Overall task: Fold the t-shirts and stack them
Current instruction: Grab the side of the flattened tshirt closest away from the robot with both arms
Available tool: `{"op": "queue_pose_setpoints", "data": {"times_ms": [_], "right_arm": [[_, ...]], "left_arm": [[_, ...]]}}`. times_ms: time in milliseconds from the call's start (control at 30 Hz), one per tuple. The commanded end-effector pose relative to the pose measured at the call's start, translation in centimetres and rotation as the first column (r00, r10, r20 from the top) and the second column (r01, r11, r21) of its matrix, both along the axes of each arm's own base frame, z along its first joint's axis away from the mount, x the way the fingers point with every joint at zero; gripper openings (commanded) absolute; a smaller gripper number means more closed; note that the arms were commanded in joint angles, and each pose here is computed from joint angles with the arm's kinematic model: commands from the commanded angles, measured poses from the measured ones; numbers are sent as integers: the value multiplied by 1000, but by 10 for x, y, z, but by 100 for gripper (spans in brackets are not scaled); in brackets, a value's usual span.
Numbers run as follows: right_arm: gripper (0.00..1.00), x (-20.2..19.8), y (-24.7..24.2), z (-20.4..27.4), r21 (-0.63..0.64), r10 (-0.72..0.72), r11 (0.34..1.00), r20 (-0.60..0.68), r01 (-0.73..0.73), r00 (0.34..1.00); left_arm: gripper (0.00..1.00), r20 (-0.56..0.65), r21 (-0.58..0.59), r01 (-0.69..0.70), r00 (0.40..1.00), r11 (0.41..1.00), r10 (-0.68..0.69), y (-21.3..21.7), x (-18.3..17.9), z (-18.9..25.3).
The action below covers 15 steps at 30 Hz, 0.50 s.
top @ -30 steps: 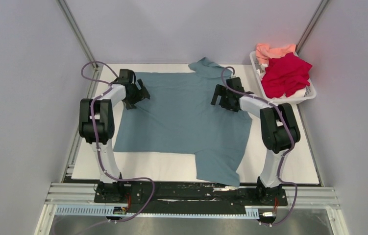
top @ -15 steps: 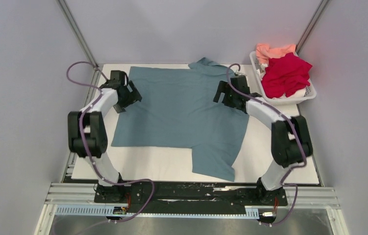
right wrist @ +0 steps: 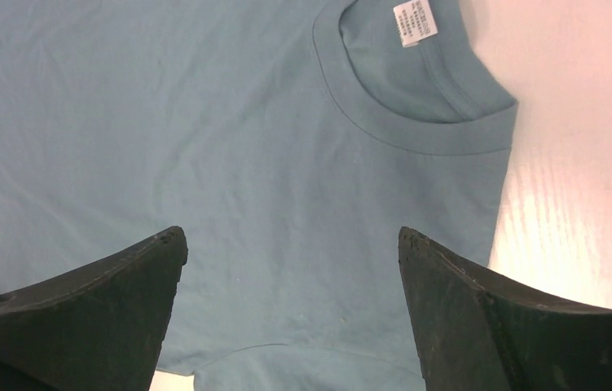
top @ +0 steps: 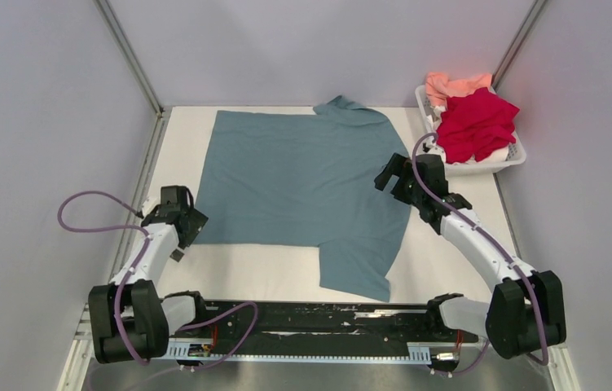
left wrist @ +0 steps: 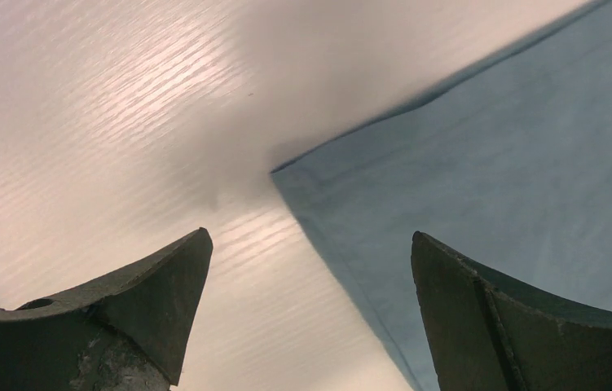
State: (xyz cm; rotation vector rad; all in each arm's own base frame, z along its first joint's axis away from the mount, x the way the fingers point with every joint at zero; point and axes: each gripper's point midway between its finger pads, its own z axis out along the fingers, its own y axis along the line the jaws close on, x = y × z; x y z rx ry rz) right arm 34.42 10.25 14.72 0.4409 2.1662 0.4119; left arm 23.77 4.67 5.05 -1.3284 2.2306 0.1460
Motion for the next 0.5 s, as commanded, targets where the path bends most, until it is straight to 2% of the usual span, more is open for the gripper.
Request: {"op": "queue_pose_setpoints", "data": {"times_ms": [0, 67, 233, 433, 467], "right_arm": [[100, 3, 14, -1, 43, 48, 998, -10, -47, 999], [100, 3, 23, -2, 67, 95, 993, -21, -93, 995], [100, 4, 28, -6, 74, 120, 990, -32, -117, 992], [100, 3, 22, -2, 62, 90, 994, -16, -89, 996], [100, 3, 22, -2, 61, 89, 994, -13, -88, 996]], "left_arm": [[100, 128, -53, -71, 989, 996, 77, 3, 11, 0], [100, 152, -80, -57, 986, 995, 69, 0, 18, -5], [96, 121, -118, -57, 990, 991, 72, -4, 29, -22], [84, 80, -162, -52, 995, 985, 66, -10, 35, -40], [79, 72, -169, -51, 995, 984, 64, -12, 35, -43]]}}
